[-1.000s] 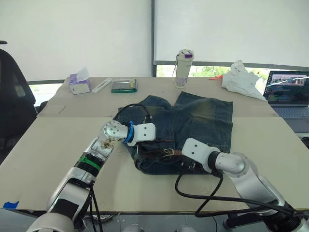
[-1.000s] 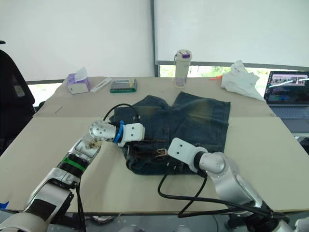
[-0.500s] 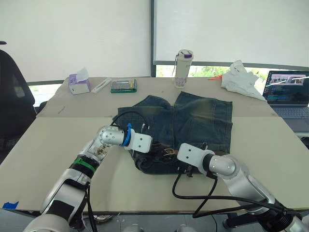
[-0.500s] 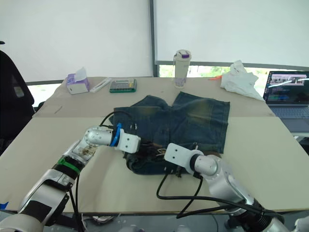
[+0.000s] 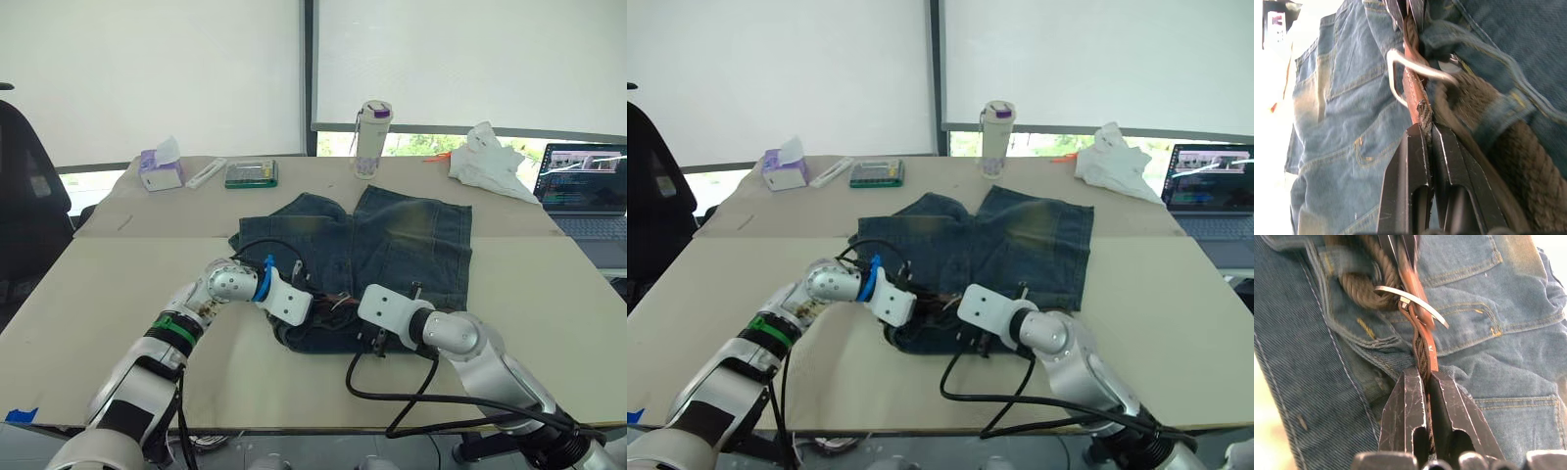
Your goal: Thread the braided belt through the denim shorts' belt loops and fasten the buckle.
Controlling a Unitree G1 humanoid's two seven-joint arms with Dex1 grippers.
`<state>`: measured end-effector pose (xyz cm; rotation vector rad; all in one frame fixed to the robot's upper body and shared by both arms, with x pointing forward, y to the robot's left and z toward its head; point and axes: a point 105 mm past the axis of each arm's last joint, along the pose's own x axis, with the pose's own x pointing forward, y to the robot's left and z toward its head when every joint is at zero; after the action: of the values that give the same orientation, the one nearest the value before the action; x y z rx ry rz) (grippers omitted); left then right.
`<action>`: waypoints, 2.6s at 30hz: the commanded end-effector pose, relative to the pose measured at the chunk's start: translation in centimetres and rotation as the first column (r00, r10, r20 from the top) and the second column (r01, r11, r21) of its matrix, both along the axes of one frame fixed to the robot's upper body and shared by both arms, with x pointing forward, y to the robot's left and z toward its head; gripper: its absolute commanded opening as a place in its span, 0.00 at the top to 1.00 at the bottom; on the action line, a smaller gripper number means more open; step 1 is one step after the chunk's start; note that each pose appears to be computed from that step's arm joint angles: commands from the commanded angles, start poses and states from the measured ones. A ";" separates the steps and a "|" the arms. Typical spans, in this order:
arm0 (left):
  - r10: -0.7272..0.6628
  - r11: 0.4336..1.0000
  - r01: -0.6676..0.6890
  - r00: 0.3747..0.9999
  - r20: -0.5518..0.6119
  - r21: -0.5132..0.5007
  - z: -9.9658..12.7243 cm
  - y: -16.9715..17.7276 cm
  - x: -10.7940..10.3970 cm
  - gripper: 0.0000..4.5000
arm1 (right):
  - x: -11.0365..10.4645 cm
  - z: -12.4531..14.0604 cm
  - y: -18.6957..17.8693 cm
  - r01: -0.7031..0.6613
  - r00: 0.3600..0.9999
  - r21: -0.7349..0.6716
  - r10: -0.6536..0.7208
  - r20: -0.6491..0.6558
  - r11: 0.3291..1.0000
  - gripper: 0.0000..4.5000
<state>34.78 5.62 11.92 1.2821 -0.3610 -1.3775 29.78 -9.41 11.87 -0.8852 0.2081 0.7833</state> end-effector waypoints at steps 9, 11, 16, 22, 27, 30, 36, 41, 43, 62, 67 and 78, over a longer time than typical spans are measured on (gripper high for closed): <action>-0.059 0.992 0.045 0.991 -0.118 -0.120 2.2 -3.5 -1.0 1.00 | -0.1 2.5 1.4 -0.046 0.995 0.068 0.040 0.089 0.997 0.99; -0.053 0.988 0.026 0.983 -0.176 -0.152 1.9 -3.7 -1.4 1.00 | -0.2 2.7 1.3 -0.031 0.996 0.102 0.023 0.085 0.994 0.99; -0.020 0.982 -0.022 0.976 -0.217 -0.186 1.2 -3.5 -1.5 1.00 | -1.4 3.2 0.0 -0.009 0.997 0.133 -0.001 0.076 0.991 0.68; -0.008 0.972 -0.051 0.968 -0.251 -0.228 1.1 -3.6 -1.6 1.00 | -2.5 4.4 -1.3 0.007 0.995 0.118 -0.019 0.103 0.993 0.53; -0.011 0.972 -0.049 0.968 -0.252 -0.230 1.0 -3.8 -1.8 1.00 | -1.9 4.7 -1.6 0.004 0.991 0.049 -0.011 0.135 0.999 0.53; -0.014 0.971 -0.048 0.967 -0.256 -0.236 1.0 -3.9 -1.9 1.00 | -1.5 4.4 -1.8 0.002 0.989 -0.001 -0.002 0.145 1.000 0.53; -0.021 0.968 -0.046 0.964 -0.263 -0.246 1.1 -4.0 -2.1 1.00 | -0.7 3.8 -1.4 -0.020 0.988 -0.068 0.030 0.153 0.997 0.53; -0.022 0.967 -0.048 0.963 -0.269 -0.251 1.1 -4.1 -2.2 1.00 | -0.8 3.2 -1.1 -0.055 0.990 -0.101 0.067 0.124 0.993 0.53; -0.025 0.967 -0.045 0.963 -0.268 -0.251 1.1 -4.1 -2.2 1.00 | -0.8 3.1 -1.0 -0.057 0.990 -0.107 0.069 0.121 0.993 0.53; -0.150 0.883 -0.316 0.511 -0.847 -0.347 5.5 -0.6 -4.1 0.55 | -1.8 2.1 -2.6 -0.034 0.995 -0.121 0.046 0.093 0.992 1.00; -0.063 0.912 -0.351 0.394 -0.917 -0.213 2.1 0.8 -5.7 0.90 | -2.1 2.1 -3.2 -0.018 0.996 -0.111 0.028 0.087 0.994 1.00; 0.291 0.882 -0.471 0.488 -0.823 0.032 -7.9 3.2 -4.9 1.00 | -2.9 2.7 -6.7 0.085 0.993 -0.154 -0.070 0.097 0.984 1.00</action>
<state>29.60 6.86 7.22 0.3437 0.2927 -1.4217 26.85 -14.64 12.81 -1.0083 0.2528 0.7299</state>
